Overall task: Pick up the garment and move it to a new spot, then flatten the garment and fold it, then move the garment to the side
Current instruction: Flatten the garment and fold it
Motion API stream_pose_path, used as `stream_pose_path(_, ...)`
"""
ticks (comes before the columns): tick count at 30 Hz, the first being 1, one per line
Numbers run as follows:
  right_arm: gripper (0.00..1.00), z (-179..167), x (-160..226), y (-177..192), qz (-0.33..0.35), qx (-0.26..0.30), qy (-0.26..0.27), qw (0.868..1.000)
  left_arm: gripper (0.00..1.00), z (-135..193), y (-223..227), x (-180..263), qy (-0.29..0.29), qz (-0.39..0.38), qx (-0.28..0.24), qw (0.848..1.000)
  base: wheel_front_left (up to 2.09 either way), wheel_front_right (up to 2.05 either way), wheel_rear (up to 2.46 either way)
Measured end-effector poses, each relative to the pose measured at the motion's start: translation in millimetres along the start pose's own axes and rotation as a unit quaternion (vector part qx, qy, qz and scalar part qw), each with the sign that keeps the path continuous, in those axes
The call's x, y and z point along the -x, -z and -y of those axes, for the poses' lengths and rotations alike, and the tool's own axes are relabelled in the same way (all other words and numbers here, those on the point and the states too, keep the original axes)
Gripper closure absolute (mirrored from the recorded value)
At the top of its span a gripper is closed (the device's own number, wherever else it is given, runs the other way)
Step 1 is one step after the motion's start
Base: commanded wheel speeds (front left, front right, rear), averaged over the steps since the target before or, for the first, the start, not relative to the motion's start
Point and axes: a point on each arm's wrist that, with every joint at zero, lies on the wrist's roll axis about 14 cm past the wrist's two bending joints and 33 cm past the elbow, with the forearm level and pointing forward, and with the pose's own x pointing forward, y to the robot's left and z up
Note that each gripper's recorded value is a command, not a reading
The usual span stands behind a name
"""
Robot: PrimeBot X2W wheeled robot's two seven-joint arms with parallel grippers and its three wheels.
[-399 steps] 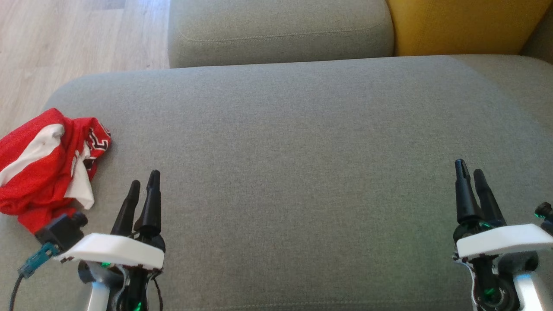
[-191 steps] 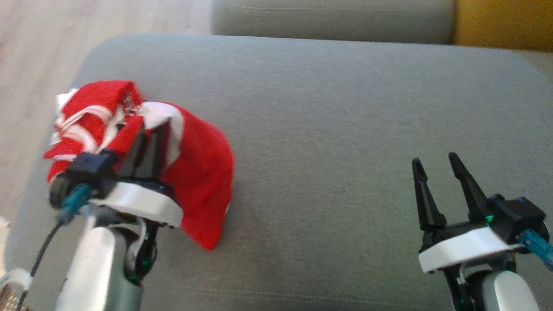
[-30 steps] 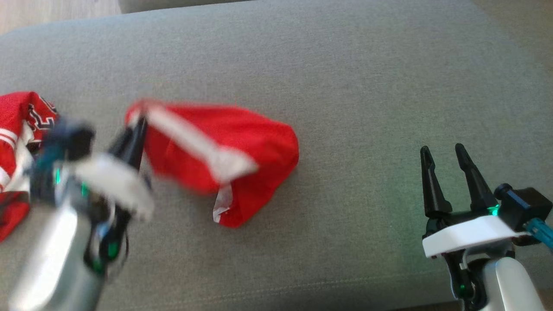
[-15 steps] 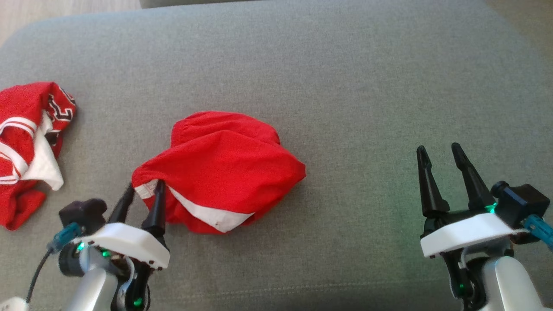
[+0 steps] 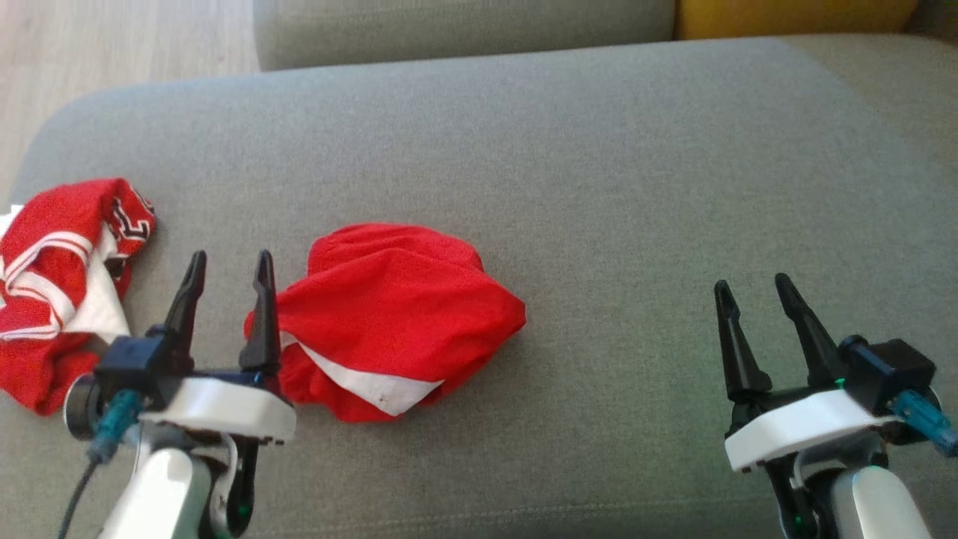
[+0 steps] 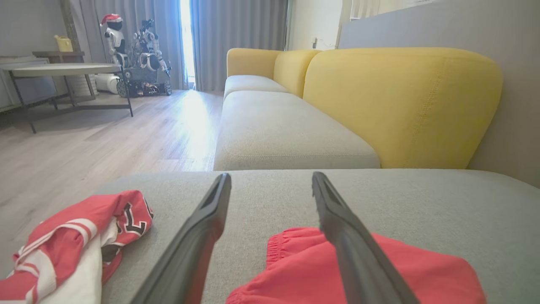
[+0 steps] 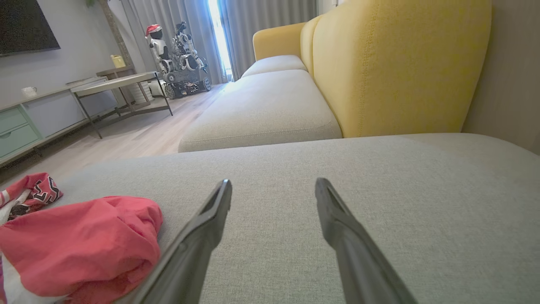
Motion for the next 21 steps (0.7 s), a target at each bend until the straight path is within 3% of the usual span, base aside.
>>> stream_pose_path(8,0.00,-6,9,-7,0.003,0.015,-0.007,1.000,0.00,5,13,27,0.005,-0.024,-0.011,1.000,0.00,0.00,0.00)
stream_pose_path(21,0.00,-10,10,-9,0.003,0.016,-0.012,1.000,0.00,2,13,31,0.000,-0.025,-0.012,1.000,0.00,0.00,0.00)
